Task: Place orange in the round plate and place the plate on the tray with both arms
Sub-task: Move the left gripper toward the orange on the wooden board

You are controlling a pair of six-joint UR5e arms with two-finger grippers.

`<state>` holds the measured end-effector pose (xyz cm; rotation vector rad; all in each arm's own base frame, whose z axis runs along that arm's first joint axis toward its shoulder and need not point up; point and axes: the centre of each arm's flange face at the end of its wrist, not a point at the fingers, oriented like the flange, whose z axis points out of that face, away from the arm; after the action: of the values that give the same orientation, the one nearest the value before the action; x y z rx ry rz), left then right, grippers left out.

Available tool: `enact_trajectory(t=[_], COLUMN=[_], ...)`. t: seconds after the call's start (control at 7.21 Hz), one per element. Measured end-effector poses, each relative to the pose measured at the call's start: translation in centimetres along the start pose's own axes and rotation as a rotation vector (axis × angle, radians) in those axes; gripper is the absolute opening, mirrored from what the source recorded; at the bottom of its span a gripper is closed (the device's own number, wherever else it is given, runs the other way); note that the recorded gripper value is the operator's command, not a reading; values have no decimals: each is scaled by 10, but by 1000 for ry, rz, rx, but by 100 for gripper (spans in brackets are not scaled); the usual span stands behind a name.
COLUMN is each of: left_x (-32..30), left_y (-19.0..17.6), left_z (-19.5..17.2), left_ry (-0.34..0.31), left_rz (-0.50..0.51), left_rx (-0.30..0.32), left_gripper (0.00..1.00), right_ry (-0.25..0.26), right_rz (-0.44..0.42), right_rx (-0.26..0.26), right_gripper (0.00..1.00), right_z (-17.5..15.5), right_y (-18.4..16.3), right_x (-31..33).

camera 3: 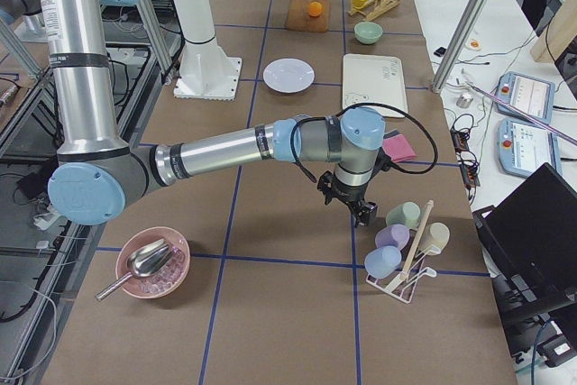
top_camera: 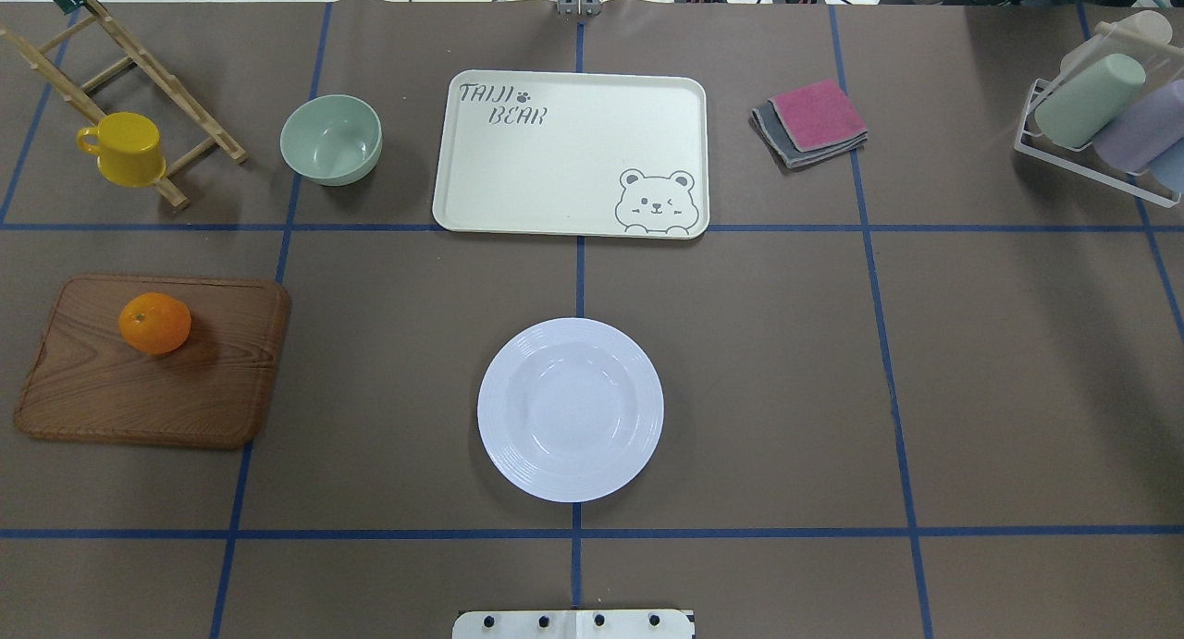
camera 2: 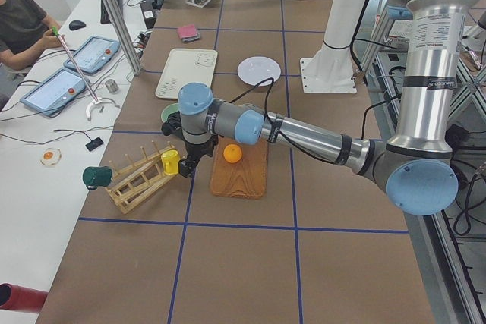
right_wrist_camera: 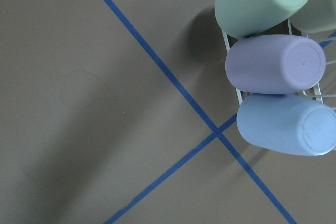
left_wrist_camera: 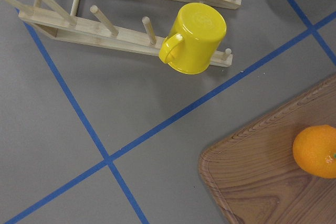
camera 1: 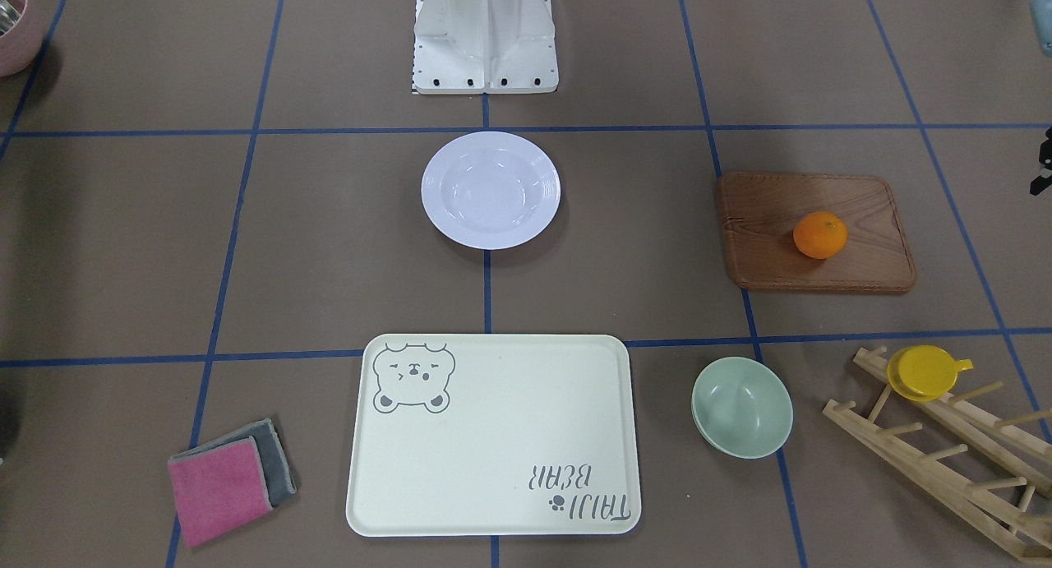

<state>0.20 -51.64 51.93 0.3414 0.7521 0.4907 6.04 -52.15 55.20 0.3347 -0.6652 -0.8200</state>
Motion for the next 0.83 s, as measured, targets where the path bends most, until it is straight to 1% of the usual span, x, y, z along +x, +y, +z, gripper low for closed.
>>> enact_trajectory(t=[0.55,0.69,0.83], left_x=[-8,-7,-4], left_y=[2,1,0], left_z=[11,9,6], left_ry=[-3,-4,-6], left_rz=[27,31,37], left_rx=[8,12,18], left_gripper=[99,99,99], right_ry=[-15,-21,-21], right_rz=[8,5,-9], right_rx=[12,23,47], right_gripper=[100,100,100], right_z=[3,7,14], right_y=[1,5,12], right_x=[-1,-2,-3])
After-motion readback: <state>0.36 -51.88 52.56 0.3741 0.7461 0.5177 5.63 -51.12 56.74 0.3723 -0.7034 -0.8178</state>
